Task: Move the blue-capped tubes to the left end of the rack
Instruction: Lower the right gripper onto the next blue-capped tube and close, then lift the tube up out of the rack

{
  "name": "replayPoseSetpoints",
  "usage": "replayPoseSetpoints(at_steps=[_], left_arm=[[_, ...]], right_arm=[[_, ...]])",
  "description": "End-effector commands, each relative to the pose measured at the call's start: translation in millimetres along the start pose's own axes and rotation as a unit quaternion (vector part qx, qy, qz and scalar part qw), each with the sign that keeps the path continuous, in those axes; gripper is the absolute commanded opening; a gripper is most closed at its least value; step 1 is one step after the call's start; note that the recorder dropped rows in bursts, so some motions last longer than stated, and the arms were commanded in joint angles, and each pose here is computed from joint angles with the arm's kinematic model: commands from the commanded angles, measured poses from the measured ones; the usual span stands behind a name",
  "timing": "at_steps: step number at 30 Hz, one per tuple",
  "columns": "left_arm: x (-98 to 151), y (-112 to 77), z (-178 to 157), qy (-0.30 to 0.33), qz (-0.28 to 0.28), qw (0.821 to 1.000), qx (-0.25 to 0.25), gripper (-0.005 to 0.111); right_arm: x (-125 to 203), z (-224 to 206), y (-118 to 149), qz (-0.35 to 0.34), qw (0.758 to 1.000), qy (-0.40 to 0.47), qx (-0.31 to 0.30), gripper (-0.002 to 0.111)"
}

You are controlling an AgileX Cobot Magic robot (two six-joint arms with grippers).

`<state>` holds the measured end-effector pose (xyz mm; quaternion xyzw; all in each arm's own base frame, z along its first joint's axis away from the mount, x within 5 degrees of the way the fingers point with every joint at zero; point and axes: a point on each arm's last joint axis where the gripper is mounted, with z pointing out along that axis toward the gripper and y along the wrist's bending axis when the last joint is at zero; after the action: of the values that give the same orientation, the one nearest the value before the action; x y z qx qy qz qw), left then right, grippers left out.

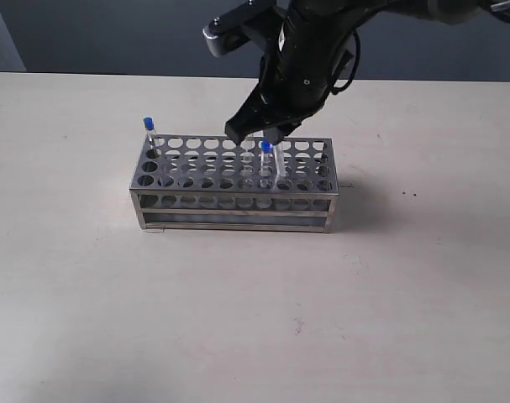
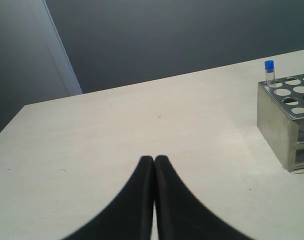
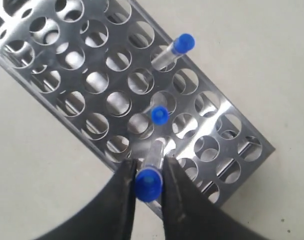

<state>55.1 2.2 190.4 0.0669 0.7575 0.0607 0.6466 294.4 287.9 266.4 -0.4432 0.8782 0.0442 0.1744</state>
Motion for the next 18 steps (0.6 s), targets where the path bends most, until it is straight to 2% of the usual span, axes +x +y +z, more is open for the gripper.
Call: replayPoseSetpoints(at_steps=[1,12,18], left_arm=[[-1.6,-0.2,0.2,-0.006,0.001,1.0,0.003,0.0],[-1.6,-0.2,0.2,-0.006,0.001,1.0,0.003,0.0],[-1.6,-0.2,0.2,-0.006,0.001,1.0,0.003,0.0]], right_arm=[[-1.4,-22.0,10.1,-0.001,1.0,-0.026,-0.015,0.0],[-12.9,-47.3,34.8,-0.049,0.994,-0.095,-0.022,-0.001],[-47.8,-41.1,45.7,-0.088,0.983,-0.145,-0.064,-0.001]])
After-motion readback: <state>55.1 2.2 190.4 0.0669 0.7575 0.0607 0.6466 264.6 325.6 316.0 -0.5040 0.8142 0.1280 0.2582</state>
